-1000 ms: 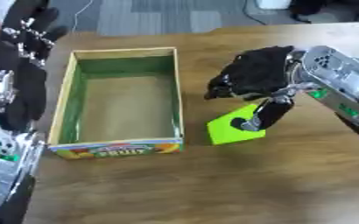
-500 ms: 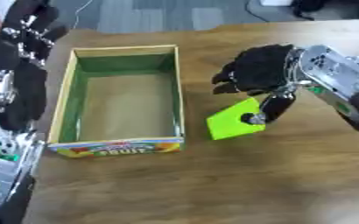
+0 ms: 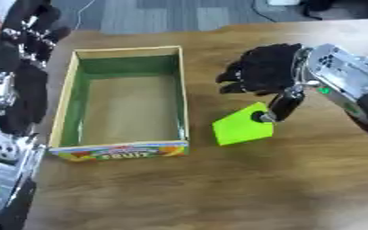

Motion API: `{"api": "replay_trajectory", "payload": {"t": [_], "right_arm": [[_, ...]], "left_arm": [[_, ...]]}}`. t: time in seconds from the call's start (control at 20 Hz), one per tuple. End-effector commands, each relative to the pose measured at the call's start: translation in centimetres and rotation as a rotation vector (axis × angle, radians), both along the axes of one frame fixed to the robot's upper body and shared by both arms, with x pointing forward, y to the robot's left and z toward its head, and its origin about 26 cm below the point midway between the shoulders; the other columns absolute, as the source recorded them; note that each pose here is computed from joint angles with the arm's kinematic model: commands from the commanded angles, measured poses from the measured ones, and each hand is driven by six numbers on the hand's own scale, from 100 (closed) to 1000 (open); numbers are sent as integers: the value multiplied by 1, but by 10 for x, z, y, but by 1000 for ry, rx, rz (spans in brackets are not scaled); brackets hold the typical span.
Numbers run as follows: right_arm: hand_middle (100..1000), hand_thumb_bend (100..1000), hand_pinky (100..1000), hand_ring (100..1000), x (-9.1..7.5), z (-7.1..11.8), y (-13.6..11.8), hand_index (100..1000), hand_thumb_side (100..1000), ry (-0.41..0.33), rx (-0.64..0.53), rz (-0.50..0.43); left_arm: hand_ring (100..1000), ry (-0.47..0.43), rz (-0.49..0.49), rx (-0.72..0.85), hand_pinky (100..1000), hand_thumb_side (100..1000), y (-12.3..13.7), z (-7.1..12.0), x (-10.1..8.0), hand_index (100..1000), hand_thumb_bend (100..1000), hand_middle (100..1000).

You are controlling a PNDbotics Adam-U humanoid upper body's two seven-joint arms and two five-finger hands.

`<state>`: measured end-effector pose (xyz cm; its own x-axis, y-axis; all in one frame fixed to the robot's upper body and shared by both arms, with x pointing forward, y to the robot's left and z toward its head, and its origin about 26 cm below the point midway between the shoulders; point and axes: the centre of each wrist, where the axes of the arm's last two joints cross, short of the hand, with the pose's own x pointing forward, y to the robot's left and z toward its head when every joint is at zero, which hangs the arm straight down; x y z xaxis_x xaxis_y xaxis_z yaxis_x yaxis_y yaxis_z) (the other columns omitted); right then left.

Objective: Pick up objects on the table and place them in the box.

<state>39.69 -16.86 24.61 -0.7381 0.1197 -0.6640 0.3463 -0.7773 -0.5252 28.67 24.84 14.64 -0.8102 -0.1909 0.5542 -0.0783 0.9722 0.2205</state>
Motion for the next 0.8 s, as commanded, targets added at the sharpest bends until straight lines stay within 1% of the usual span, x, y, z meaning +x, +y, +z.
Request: {"api": "replay_trajectory", "payload": {"t": [0.05, 0.45, 0.7, 0.75, 0.8], "right_arm": [[1000, 392, 743, 942, 1, 12, -4, 1000, 487, 61, -491, 18], [1000, 402, 741, 935, 3, 5, -2, 1000, 531, 79, -513, 24], [1000, 409, 741, 935, 4, 3, -2, 1000, 512, 82, -524, 21], [1000, 386, 728, 923, 4, 0, -3, 1000, 518, 95, -524, 23], [1000, 395, 733, 927, 5, -4, -4, 1000, 514, 121, -522, 27]], "left_arm": [[940, -19, 10, 9, 856, 1000, 2, 6, 0, 1000, 100, 969], [940, -19, 13, 9, 856, 1000, 3, 6, 0, 1000, 100, 969], [940, -17, 16, 11, 856, 1000, 3, 5, 0, 1000, 100, 970], [940, -16, 16, 11, 856, 1000, 3, 5, 1, 1000, 100, 970], [940, -16, 17, 12, 856, 1000, 3, 5, 1, 1000, 100, 970]]}}
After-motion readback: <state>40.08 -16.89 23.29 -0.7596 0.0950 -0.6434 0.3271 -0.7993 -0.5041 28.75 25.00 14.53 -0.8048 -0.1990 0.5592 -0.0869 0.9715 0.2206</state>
